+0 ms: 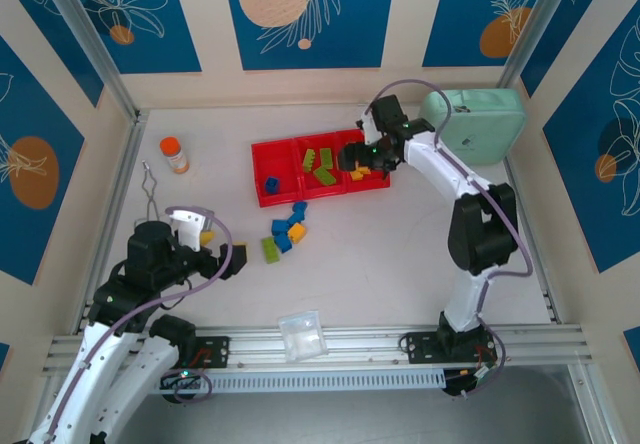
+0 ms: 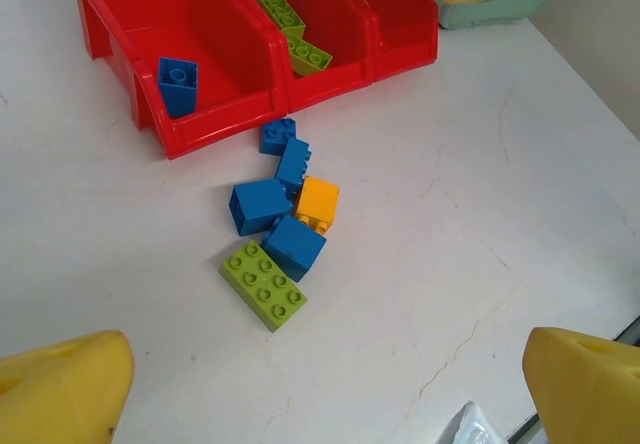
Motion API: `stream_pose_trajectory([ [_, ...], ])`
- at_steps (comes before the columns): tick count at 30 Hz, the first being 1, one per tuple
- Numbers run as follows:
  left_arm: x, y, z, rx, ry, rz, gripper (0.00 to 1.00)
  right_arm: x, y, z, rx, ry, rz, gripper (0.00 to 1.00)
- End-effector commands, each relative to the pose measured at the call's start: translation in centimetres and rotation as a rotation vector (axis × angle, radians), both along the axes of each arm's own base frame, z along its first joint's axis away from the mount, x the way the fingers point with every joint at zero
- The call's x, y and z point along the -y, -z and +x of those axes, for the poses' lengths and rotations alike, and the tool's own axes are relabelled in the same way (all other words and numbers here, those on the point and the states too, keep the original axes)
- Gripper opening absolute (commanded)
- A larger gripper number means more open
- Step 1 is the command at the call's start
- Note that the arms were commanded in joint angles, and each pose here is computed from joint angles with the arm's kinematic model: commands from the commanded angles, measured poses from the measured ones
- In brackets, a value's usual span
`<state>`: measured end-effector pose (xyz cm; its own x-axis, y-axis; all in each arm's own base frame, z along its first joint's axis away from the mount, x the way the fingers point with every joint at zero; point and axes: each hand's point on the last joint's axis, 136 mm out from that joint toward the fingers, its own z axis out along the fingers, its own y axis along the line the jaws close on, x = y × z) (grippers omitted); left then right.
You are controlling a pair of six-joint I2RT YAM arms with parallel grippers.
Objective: Sort the legos into containers by color
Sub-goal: Place the lego in the container, then move the lego to the center of the table.
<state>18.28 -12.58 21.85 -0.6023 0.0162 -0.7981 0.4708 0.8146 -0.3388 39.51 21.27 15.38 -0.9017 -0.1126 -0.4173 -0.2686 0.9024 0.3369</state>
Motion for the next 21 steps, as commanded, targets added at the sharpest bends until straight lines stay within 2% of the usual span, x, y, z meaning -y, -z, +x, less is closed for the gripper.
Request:
stream_pose_trajectory([
  [1,1.1,-0.7,-0.6,0.024,0.073,-0.032,0.99,-2.5,0.5,-3.0,-0.046,-0.027,0.068,0.86],
  [5,2.0,-0.8,-0.9,0.001,0.123,-0.054,0.99,-4.8,2.3,-5.9,-0.100,-0.080,0.043,0.86],
  [7,2.5,-0.7,-1.2,-0.011,0.154,-0.063,0.99,-5.8,3.5,-7.2,-0.137,-0.056,0.004,0.85],
  [12,2.7,-0.7,-1.4,-0.015,0.163,-0.059,0.99,-6.8,7.1,-9.1,-0.224,0.149,-0.104,0.81],
  [15,2.5,-0.8,-1.5,0.000,0.156,-0.053,0.99,-8.5,8.8,-9.9,-0.220,0.190,-0.124,0.80],
  [21,2.0,-0.8,-1.3,0.019,0.122,-0.032,0.99,-11.3,10.8,-9.7,-0.208,0.160,-0.167,0.77],
])
